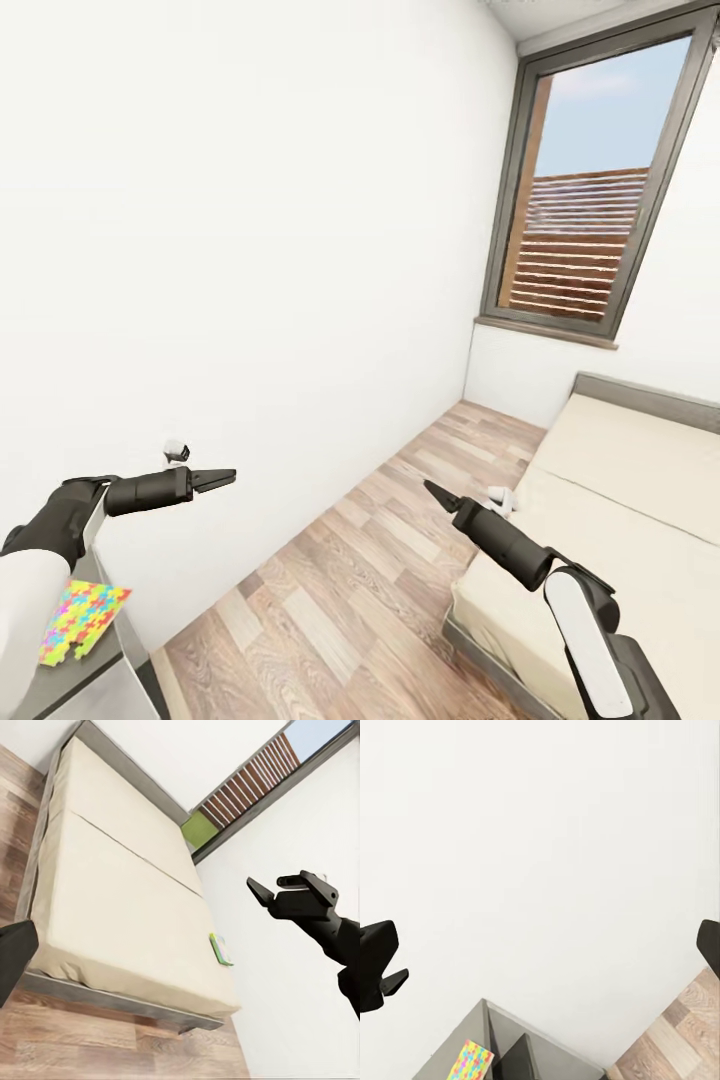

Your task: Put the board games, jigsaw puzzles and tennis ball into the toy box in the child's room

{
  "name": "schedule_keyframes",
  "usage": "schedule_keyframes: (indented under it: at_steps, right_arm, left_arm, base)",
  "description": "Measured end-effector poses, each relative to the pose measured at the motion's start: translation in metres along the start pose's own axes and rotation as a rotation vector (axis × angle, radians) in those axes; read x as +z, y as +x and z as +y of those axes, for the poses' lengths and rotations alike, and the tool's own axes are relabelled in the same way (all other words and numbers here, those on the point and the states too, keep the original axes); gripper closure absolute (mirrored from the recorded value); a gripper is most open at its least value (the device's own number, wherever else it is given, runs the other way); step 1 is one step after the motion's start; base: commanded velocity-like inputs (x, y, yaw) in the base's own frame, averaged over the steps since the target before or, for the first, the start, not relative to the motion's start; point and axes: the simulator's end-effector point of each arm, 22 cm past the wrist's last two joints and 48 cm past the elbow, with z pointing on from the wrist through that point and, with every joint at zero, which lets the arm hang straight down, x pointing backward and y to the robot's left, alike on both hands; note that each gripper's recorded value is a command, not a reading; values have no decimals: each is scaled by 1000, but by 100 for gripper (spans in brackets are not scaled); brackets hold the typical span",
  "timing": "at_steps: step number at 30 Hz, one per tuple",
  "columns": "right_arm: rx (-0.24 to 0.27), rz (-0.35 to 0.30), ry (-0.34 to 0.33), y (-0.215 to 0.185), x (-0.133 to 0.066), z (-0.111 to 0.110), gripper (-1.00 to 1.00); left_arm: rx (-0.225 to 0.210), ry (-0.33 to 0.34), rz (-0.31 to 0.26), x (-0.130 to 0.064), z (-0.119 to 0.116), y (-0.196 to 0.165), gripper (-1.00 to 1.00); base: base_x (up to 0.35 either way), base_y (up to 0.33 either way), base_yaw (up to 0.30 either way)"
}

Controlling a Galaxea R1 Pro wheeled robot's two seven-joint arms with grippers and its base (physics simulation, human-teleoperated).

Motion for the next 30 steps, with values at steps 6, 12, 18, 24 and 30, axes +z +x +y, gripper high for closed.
schedule_keyframes:
  at_steps: [6,12,18,24,30]
  right_arm:
    - [-1,-1,-1,-1,0,1,-100]
    - [-3,-3,-2,-2,-1,2,-100]
    - [-4,-6,-4,-3,-1,3,-100]
    - [-5,-8,-4,-4,-2,3,-100]
    - [-7,-9,-5,-5,-3,4,-100]
  left_arm:
    - [2,1,-1,0,-1,-1,-100]
    - [5,1,-2,-1,-3,-1,-100]
    - [7,3,-3,0,-4,-2,-100]
    - [8,10,-2,3,-7,-2,-100]
    - [9,16,-1,6,-9,-1,-100]
  base:
    - [0,0,-174]
    - [0,-18,-161]
    - [0,-141,-149]
    - [0,-220,-146]
    - [0,-231,-146]
